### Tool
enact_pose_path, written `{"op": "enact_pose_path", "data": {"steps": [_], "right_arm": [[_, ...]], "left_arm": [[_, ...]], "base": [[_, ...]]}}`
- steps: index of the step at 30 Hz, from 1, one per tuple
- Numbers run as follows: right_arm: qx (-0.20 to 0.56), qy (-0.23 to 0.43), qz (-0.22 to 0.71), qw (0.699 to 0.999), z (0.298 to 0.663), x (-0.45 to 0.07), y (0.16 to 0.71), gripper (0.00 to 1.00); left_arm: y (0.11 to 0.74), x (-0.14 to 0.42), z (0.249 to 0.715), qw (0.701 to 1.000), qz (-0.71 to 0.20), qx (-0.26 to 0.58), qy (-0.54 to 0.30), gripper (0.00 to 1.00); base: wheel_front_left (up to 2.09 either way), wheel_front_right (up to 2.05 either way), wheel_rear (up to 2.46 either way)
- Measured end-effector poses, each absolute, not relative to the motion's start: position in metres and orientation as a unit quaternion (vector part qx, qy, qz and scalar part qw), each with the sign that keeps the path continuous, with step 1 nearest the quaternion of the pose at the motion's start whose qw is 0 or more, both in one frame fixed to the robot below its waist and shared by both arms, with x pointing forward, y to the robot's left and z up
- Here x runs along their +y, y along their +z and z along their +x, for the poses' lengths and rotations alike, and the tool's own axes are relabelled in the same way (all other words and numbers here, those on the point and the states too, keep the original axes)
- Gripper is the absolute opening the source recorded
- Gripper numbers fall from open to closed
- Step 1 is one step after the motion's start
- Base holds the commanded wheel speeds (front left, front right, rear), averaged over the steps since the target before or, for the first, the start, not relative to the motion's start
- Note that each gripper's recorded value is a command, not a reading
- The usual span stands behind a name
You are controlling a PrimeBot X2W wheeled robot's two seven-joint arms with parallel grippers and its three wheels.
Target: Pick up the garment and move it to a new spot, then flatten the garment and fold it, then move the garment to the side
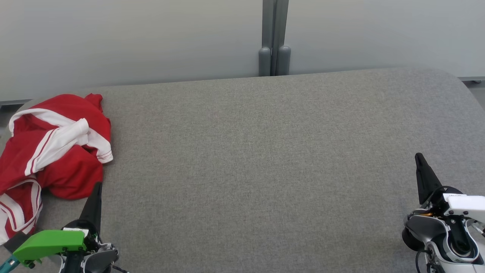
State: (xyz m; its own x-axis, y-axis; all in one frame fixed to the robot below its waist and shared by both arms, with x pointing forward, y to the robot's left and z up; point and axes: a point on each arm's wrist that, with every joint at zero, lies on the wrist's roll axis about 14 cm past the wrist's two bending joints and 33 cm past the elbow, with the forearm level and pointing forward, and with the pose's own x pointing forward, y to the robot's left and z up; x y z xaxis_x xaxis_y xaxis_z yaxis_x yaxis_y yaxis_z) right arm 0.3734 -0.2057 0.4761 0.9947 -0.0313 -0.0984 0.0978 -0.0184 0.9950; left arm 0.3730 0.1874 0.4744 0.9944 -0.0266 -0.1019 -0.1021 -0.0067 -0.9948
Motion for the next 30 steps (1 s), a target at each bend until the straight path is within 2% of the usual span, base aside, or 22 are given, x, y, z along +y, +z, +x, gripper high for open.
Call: {"op": "enact_pose_path", "data": {"steps": [30], "right_arm": [[0.023,-0.045,0.713,0.699,0.3735,-0.2056,0.4766,0.0]], "left_arm": [[0.4746,0.1874,0.3731,0.703,-0.709,0.045,0.027,0.0]], "base": [[0.0,0.0,0.0]]}}
